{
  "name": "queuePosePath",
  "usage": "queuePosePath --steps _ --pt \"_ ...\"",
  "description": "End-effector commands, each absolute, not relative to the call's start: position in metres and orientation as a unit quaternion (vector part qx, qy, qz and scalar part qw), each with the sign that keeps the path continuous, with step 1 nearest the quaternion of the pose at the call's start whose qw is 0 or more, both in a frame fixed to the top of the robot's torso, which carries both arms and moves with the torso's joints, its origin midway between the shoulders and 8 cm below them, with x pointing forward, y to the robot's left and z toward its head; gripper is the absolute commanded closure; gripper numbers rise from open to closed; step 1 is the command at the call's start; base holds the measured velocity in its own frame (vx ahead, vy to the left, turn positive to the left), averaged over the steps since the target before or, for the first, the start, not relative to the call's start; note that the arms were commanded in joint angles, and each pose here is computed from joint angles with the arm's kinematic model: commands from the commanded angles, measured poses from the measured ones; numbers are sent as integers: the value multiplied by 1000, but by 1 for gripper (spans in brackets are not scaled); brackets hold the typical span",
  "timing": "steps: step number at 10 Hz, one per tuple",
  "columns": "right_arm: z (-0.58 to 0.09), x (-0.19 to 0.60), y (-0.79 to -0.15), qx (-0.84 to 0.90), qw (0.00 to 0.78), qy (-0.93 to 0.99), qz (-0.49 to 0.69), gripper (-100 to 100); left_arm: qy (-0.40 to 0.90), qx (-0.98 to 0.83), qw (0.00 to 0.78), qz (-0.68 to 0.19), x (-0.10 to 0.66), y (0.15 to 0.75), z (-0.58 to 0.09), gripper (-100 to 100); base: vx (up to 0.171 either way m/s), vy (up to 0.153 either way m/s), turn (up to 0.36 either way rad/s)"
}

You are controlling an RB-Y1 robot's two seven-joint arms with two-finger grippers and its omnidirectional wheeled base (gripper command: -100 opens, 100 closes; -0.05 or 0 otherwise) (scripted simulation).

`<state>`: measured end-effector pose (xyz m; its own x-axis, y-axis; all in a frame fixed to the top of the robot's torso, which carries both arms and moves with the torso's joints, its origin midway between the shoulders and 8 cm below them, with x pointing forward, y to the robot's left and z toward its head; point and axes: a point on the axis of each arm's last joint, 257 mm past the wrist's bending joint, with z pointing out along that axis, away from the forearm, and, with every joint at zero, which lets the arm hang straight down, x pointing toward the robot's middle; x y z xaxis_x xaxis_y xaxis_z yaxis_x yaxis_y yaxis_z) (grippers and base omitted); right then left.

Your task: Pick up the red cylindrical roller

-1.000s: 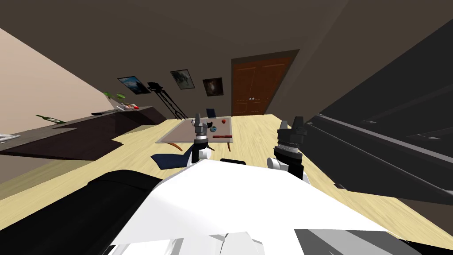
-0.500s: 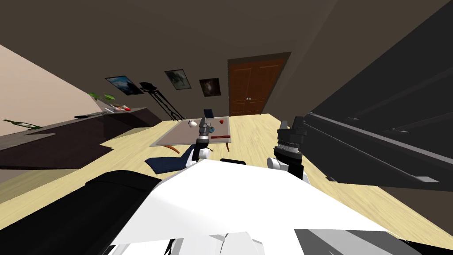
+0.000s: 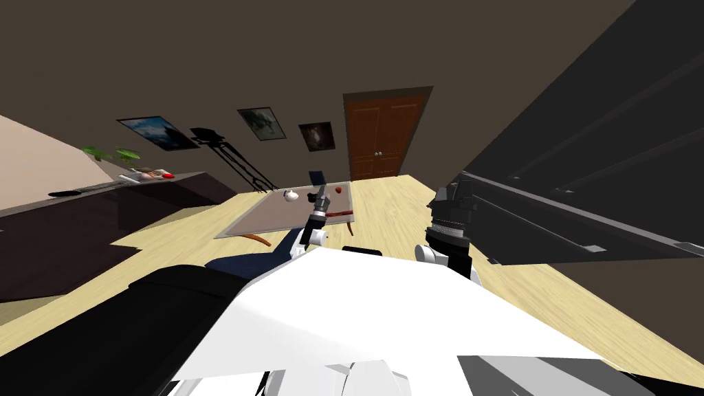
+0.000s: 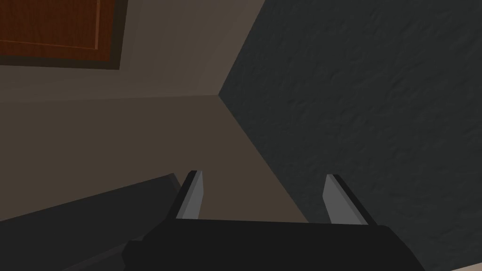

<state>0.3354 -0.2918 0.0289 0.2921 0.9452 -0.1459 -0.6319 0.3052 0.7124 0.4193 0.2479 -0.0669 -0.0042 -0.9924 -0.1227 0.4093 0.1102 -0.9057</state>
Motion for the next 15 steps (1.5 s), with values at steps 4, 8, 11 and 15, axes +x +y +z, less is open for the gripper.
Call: queuePosePath --steps 4,8,11,15 --pt "29 335 -292 274 756 286 522 0 454 -395 567 -562 444 255 -119 -100 2 -31 -153" --pt "29 335 -292 274 756 286 522 0 479 -456 511 -549 465 262 -174 -100 3 -30 -190" --pt "29 335 -292 274 756 286 522 0 493 -505 470 -530 474 272 -222 -100 11 -32 -174" --pt "29 335 -292 274 756 286 522 0 503 -553 429 -507 478 281 -268 -100 12 -15 -125"
